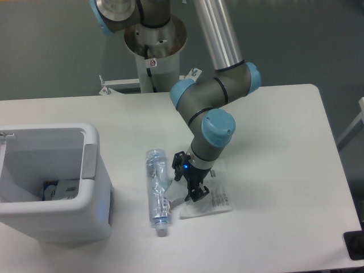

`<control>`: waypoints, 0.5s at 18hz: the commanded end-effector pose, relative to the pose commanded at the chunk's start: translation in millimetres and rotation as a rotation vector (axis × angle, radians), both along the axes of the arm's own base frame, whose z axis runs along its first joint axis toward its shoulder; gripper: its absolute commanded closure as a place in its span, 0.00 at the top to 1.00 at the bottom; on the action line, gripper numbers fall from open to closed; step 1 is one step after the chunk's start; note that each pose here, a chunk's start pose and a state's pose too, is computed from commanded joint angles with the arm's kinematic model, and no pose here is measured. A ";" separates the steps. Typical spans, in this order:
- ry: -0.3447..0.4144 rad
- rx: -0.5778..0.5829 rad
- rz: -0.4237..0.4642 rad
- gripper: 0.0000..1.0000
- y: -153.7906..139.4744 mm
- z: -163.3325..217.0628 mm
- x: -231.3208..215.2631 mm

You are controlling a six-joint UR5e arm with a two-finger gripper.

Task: Place the trash in the trash can
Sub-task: 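Lift the white wrapper up off the table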

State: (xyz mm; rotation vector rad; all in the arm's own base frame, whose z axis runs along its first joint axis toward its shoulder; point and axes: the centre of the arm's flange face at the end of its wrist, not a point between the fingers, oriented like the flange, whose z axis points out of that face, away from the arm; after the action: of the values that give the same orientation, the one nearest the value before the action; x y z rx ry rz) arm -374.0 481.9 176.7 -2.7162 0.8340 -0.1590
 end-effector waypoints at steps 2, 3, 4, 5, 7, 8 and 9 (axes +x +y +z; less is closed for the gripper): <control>-0.012 -0.009 0.019 0.15 -0.7 2.7 -0.6; -0.012 -0.009 0.024 0.13 -2.4 9.1 -1.2; -0.014 -0.010 0.025 0.05 -3.6 14.6 -1.1; -0.021 -0.016 0.031 0.00 -6.2 16.2 -3.6; -0.032 -0.024 0.053 0.00 -15.0 19.2 -12.9; -0.026 -0.019 0.062 0.00 -18.9 26.3 -16.8; -0.019 -0.014 0.067 0.00 -20.9 31.7 -18.6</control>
State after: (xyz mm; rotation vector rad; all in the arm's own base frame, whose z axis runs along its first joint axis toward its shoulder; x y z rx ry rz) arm -392.6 461.0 208.4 -2.7467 0.7389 -0.1763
